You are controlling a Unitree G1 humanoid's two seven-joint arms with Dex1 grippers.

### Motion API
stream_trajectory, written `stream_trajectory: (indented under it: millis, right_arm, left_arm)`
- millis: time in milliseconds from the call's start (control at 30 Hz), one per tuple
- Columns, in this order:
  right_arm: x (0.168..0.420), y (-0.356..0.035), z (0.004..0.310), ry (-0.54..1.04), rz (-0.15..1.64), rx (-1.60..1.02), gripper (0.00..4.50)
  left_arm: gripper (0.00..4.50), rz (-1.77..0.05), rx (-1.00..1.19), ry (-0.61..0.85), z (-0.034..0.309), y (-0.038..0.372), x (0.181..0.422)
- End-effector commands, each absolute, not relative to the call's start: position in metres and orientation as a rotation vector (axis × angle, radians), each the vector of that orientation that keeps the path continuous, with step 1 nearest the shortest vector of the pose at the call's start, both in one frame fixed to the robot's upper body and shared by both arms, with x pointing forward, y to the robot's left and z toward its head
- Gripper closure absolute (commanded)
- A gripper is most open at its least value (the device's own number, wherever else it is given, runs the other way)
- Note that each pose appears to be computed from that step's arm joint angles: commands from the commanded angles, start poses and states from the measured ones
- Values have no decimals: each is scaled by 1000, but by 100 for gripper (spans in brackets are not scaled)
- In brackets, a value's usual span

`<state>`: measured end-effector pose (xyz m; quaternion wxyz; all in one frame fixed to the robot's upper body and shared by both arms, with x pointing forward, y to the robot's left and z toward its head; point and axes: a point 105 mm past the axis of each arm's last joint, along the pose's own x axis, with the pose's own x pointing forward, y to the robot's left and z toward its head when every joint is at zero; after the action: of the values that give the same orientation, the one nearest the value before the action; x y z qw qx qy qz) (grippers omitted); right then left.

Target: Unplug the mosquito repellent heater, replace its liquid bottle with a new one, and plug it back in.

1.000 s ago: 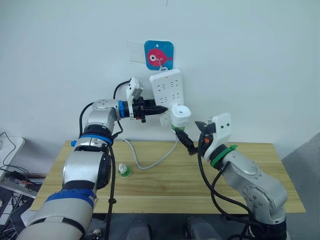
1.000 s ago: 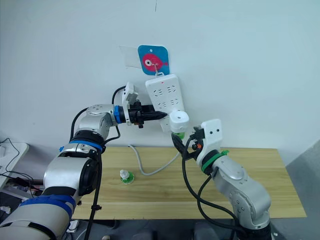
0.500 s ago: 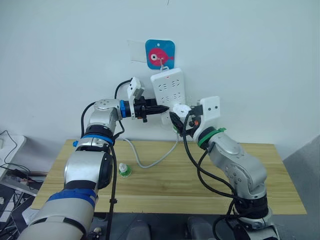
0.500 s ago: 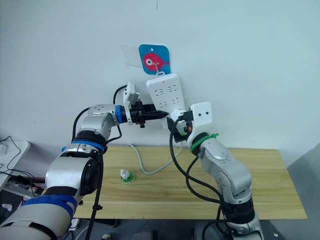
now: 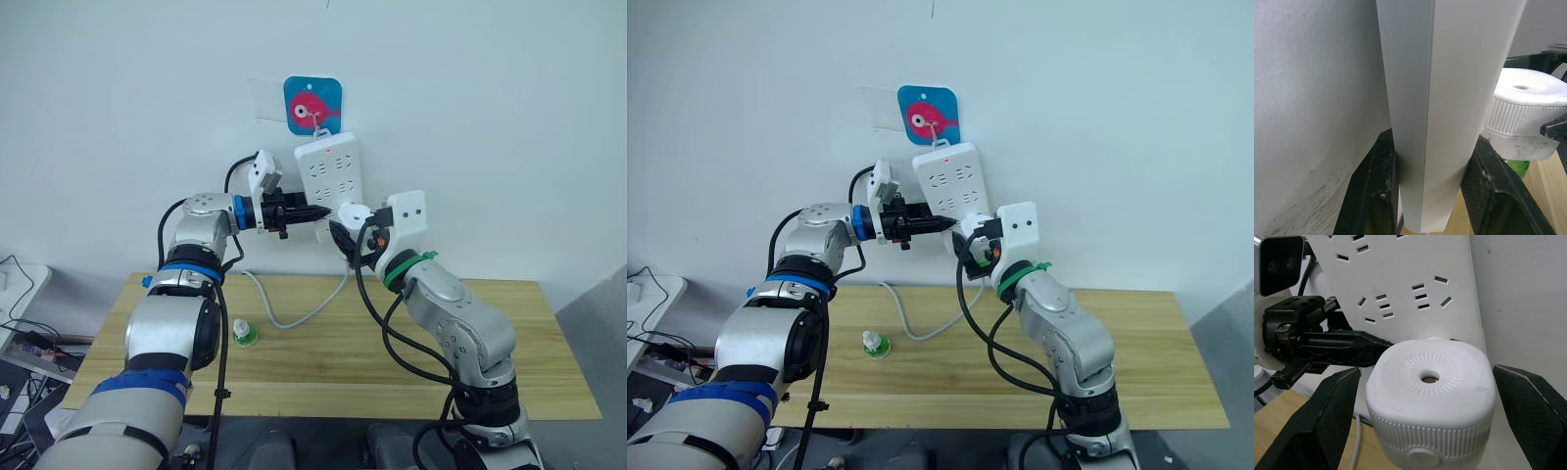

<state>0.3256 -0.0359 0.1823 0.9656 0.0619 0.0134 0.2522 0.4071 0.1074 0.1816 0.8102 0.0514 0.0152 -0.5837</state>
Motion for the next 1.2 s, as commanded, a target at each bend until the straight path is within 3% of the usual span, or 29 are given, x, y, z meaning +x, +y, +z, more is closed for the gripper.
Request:
stream_trajectory:
  millis: [33, 200, 400, 1200]
  right_arm:
    - [324, -32, 193, -11, 533, 143, 0]
    - [324, -31, 192, -7, 541, 151, 0]
    - [324, -30, 192, -17, 559, 142, 143]
    - [304, -49, 193, 4, 518, 82, 143]
  left_arm:
    - [319, -1246, 141, 10, 191, 105, 409]
    - [319, -1248, 148, 12, 189, 106, 408]
    - [319, -1244, 143, 3, 191, 104, 409]
    - [319, -1176, 177, -2, 188, 107, 416]
